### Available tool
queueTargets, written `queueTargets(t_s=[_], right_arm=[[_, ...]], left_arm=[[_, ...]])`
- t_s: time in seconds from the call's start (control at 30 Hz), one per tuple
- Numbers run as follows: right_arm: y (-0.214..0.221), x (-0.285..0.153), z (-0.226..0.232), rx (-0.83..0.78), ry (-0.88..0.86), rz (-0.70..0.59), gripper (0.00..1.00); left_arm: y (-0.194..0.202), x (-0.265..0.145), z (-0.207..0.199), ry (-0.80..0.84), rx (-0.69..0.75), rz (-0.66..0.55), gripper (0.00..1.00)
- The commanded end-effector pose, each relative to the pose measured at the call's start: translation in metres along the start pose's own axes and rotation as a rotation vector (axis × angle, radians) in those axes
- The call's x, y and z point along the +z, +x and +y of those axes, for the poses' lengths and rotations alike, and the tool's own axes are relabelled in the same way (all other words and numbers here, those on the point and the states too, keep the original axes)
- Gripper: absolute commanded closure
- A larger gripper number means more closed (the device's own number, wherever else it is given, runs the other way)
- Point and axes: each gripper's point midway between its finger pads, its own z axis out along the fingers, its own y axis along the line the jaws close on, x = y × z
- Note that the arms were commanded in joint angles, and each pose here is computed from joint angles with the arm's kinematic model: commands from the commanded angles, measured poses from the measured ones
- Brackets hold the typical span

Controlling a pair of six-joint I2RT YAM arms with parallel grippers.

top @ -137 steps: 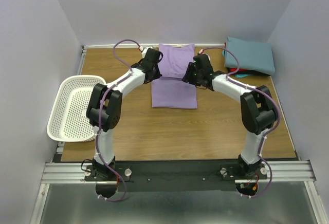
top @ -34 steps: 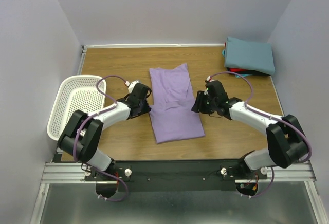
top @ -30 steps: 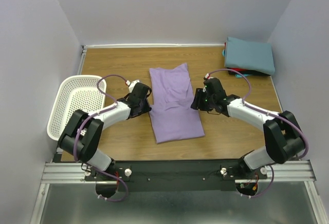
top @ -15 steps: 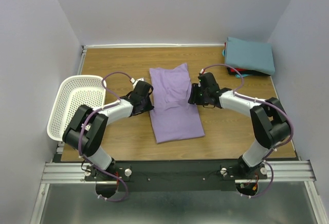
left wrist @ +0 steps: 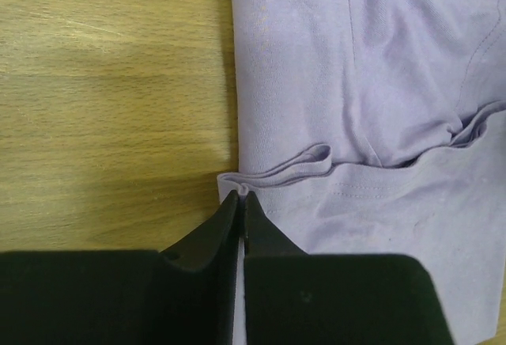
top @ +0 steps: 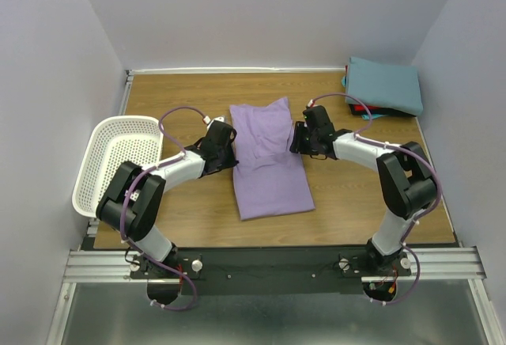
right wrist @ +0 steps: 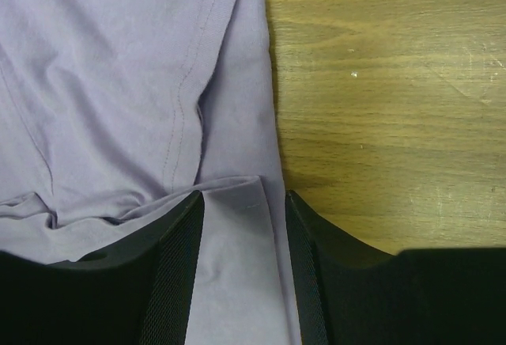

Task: Fold and stack the t-shirts
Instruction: Fold the tshirt

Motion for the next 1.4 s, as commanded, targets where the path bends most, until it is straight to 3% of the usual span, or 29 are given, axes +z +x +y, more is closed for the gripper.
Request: queueTargets(t_s=[0.0,0.17,0.5,0.7,1.03,1.37], right_arm=[[-0.011,0.006,0.001,-0.009,0.008,-0.027,0.48],[-0.006,0.011,0.000,-0.005,0.010,-0.012,0.62],[-0.002,0.014,0.001,0.001,-0.001,0.002,0.64],[-0.005,0.008,0.007,-0.002,-0.031,-0.001,0.70],[-0.009,-0.001,0.010,-0.002,-0.047,-0.015,0.96],[-0.028,-0.033,0.019,0.008,-0.088,-0.092,0.99]], left_arm=[[-0.014,-0.005,-0.014,0.053,0.015,-0.029,0.91],[-0.016,-0.005,-0.015,0.058,0.017,-0.030,0.91],[-0.017,-0.006,-0.020,0.075,0.015,-0.029,0.92],[-0.018,-0.008,-0.022,0.088,0.017,-0.031,0.93],[-0.021,-0.011,-0.024,0.096,0.021,-0.042,0.95],[-0.028,-0.027,-0.036,0.159,0.047,-0.069,0.96]])
